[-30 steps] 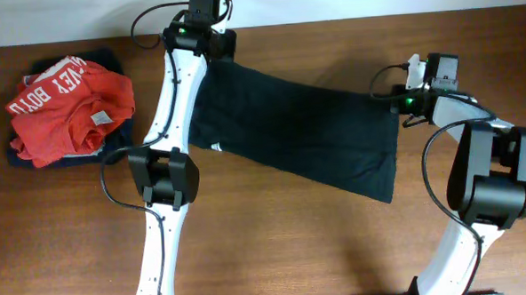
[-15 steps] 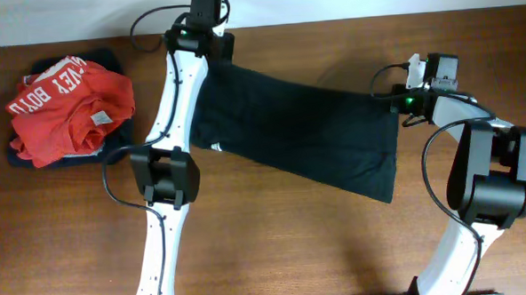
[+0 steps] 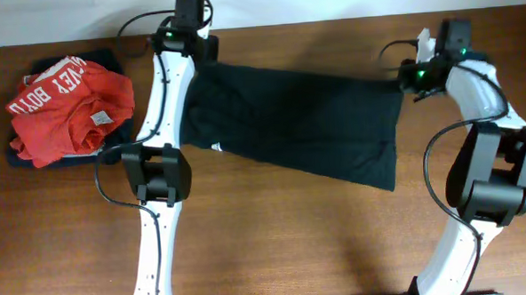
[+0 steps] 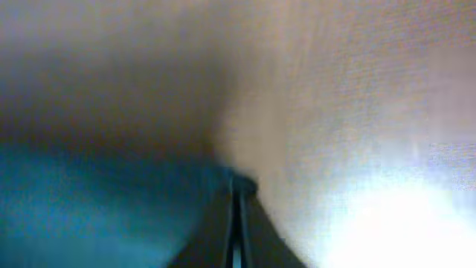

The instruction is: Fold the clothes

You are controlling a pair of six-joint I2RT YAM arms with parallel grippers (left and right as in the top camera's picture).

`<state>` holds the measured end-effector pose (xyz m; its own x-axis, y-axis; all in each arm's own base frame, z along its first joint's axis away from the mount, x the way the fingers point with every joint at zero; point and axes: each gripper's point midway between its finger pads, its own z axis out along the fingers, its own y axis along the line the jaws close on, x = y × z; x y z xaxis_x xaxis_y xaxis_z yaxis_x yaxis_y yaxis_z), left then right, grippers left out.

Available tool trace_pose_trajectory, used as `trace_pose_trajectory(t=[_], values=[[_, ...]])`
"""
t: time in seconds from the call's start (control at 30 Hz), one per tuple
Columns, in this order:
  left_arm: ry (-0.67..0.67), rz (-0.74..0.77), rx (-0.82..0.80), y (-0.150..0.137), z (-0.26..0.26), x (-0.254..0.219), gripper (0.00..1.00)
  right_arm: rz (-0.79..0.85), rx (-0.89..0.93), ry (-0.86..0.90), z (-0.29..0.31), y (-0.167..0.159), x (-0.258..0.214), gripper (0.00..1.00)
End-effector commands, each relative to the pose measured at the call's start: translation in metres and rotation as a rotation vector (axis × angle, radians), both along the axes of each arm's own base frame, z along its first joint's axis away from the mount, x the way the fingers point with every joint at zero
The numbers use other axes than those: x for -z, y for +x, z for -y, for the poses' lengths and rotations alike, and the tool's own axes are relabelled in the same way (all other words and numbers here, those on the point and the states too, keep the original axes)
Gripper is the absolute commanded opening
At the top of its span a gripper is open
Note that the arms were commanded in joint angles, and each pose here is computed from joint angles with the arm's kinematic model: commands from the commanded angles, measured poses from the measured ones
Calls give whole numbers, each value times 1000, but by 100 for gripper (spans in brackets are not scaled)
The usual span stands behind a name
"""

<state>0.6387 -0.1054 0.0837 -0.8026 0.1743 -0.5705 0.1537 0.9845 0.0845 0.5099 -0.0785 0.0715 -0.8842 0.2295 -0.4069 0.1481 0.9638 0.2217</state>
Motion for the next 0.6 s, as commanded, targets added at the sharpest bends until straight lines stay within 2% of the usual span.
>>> trace_pose_trajectory(t=[0.0, 0.3, 0.57], values=[[5, 31, -34, 3, -15, -17, 1, -21, -8, 33, -2, -3, -20, 4], [12, -2, -35, -15, -19, -38, 1, -231, -31, 215, -30, -55, -18, 4], [35, -126, -32, -49, -23, -36, 1, -323, -23, 229, -29, -84, -25, 4]])
